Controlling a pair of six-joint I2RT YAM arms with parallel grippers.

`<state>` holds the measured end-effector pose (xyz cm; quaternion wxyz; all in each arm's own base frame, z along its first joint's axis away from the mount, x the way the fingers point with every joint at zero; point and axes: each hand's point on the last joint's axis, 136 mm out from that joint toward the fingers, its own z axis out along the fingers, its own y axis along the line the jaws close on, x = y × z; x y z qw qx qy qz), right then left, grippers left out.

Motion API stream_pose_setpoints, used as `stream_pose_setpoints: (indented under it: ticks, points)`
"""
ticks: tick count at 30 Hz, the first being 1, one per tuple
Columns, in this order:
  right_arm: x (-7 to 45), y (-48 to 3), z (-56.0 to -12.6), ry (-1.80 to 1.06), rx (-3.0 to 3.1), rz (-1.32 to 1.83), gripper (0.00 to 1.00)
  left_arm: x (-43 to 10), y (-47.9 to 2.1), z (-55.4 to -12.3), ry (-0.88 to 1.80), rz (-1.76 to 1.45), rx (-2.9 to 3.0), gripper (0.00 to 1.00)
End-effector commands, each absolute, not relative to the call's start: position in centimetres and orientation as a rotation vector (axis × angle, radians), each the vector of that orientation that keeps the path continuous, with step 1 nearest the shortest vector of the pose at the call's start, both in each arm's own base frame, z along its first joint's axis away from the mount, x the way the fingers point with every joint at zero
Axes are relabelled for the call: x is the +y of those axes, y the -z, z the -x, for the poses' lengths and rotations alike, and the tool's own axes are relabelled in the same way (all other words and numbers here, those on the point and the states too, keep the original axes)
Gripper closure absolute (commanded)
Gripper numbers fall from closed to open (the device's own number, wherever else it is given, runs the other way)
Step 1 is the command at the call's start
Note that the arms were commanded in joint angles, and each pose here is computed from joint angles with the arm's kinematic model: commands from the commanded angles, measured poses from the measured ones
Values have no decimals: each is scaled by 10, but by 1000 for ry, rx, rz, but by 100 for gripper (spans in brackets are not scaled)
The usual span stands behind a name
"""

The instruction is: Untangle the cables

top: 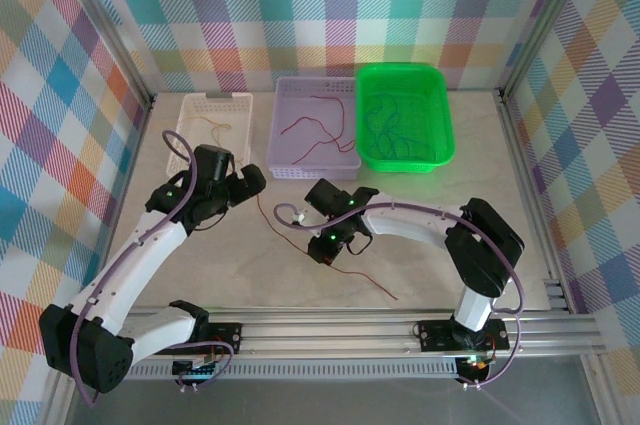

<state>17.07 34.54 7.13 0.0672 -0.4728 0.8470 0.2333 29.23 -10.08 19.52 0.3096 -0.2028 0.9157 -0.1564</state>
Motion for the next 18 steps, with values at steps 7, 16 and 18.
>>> stream_pose_setpoints:
  ticks: [7, 16, 18]
  points:
    - [359, -124, -177, -808, 2466, 1361, 99, -123, -182, -282, 545, 527, 2466, 0]
    - [363, -197, -183, -848, 2300, 1312, 99, -156, -179, -274, 716, 489, 2530, 0]
    - [362, -203, -183, -848, 2285, 1312, 99, -163, -176, -271, 741, 482, 2550, 0]
